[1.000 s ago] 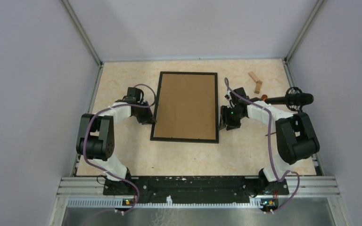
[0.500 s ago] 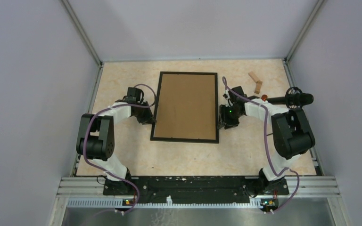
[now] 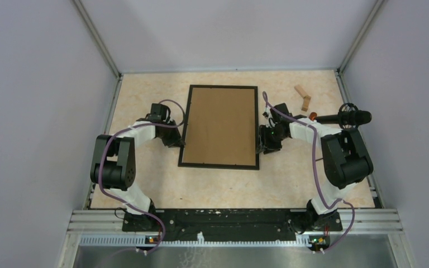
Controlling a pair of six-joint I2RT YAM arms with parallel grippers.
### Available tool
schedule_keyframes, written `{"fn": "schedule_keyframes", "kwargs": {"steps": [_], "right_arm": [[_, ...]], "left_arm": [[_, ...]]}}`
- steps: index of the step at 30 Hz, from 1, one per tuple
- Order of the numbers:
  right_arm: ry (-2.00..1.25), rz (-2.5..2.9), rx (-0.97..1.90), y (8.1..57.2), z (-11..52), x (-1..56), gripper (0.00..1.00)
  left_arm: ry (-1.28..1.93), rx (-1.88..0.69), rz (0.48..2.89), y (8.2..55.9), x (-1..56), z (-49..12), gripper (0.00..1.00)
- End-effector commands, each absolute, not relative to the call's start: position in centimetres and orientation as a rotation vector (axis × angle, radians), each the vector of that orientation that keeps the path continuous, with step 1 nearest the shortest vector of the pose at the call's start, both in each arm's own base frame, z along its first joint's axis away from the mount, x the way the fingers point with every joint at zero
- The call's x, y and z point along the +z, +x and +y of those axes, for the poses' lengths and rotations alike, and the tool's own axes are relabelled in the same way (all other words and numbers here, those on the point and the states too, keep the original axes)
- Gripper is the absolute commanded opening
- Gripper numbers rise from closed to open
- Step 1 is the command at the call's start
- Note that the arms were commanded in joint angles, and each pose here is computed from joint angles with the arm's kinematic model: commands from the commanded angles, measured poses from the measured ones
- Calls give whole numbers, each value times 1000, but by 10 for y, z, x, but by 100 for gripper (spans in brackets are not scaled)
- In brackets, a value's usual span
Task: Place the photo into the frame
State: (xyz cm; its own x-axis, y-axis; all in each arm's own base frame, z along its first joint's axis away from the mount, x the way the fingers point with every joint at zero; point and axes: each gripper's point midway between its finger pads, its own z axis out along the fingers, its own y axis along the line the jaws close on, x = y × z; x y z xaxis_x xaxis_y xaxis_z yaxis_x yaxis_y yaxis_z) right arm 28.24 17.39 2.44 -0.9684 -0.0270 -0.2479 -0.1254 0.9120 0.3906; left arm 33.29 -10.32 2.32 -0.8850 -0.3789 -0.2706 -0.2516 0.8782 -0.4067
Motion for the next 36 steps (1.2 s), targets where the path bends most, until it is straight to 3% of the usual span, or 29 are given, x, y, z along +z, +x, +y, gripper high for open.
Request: {"fn": "schedule_keyframes", "kwargs": {"steps": [1, 11, 17, 23, 25, 29, 33, 36], "right_arm": [[-144, 2853, 608, 278, 182, 12, 41], [-75, 2949, 394, 273, 181, -25, 40], [-77, 3023, 78, 272, 170, -56, 38], [-249, 3000, -306, 278, 174, -48, 38], [-296, 2992, -311, 280, 186, -46, 40], [-268, 2907, -13, 302, 212, -11, 45], [-206, 2781, 439, 338, 230, 52, 51], [-168, 2717, 516, 355, 218, 72, 57]], "left_arm": [[-513, -260, 2826, 304, -22, -72, 0], [-495, -275, 2840, 301, -24, -78, 0], [-487, -286, 2841, 301, -24, -80, 0], [-487, -296, 2836, 301, -22, -81, 0], [-488, -306, 2831, 301, -20, -82, 0], [-478, -274, 2817, 304, -12, -78, 0], [-472, -270, 2764, 310, 13, -76, 29], [-472, -269, 2726, 308, 34, -74, 54]]}}
